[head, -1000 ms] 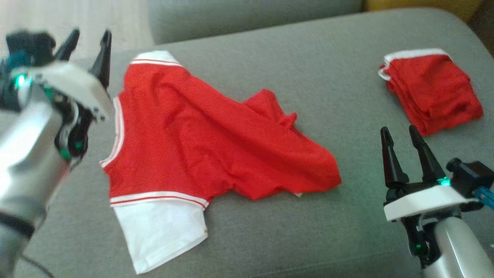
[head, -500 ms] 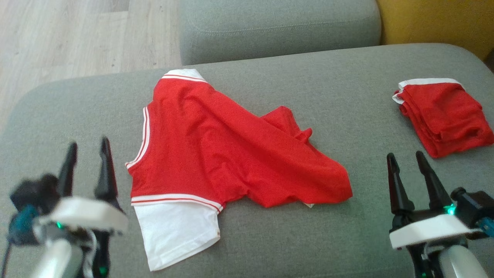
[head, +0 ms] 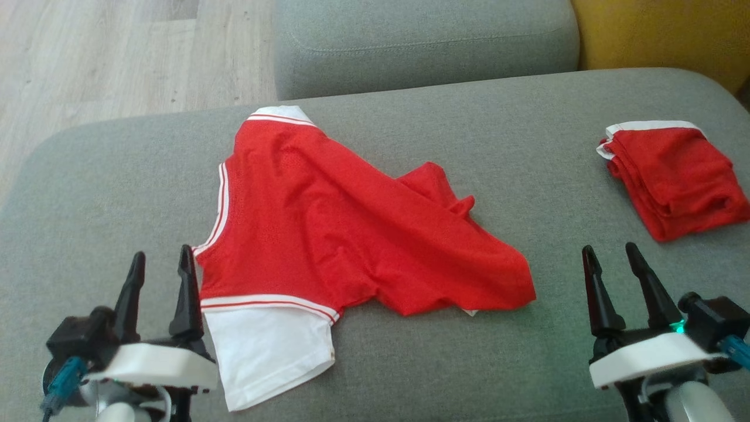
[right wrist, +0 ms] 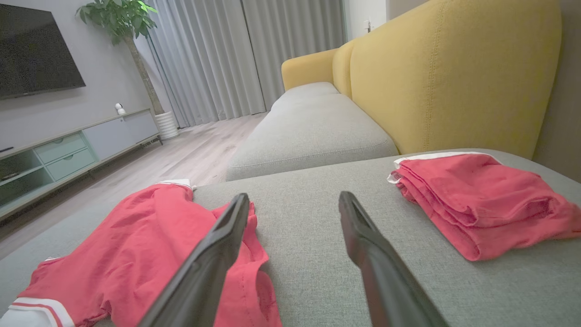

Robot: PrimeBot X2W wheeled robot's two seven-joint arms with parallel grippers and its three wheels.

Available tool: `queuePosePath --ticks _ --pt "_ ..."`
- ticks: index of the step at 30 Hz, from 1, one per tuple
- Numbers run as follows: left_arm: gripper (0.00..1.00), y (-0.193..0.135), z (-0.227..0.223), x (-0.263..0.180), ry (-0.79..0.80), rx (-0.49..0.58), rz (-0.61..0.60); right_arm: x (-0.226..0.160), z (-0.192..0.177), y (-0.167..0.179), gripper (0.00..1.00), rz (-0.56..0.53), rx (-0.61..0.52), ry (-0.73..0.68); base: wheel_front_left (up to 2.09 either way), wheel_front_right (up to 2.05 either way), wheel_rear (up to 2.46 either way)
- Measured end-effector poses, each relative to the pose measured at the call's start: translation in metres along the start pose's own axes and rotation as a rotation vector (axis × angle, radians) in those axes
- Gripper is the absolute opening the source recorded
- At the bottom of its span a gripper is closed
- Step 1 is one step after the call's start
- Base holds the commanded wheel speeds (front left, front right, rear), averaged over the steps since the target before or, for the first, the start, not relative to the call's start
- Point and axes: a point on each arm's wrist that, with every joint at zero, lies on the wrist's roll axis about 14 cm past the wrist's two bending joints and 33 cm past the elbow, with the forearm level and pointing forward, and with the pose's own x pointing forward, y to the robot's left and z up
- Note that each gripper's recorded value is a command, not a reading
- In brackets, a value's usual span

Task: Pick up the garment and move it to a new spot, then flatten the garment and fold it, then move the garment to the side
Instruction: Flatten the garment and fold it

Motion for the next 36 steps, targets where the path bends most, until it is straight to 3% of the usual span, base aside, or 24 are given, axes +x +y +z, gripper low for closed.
queuePosePath --ticks 7,10,18,24,30,36 --pt "1.00 -0.001 0.001 0.000 -0.011 0.008 -0.009 0.001 -0.004 0.004 1.00 0.029 -0.028 0.032 0.00 0.00 0.00" --pt "1.00 0.004 -0.005 -0.003 0.012 0.006 -0.006 0.000 -0.020 0.007 1.00 0.070 -0.071 0.140 0.00 0.00 0.00" --pt "1.00 0.001 -0.078 -0.036 0.408 -0.059 -0.022 -0.016 -0.084 0.025 1.00 0.219 -0.142 0.509 0.00 0.00 0.00" --pt "1.00 -0.004 -0.133 -0.070 0.715 -0.095 -0.033 0.006 -0.091 0.021 1.00 0.243 -0.196 0.580 0.00 0.00 0.00" --pt "1.00 0.005 -0.161 -0.091 0.869 -0.096 0.003 0.007 -0.114 0.026 1.00 0.275 -0.199 0.675 0.00 0.00 0.00" --pt "1.00 0.000 -0.166 -0.087 0.889 -0.118 -0.025 0.003 -0.128 0.020 1.00 0.277 -0.206 0.726 0.00 0.00 0.00"
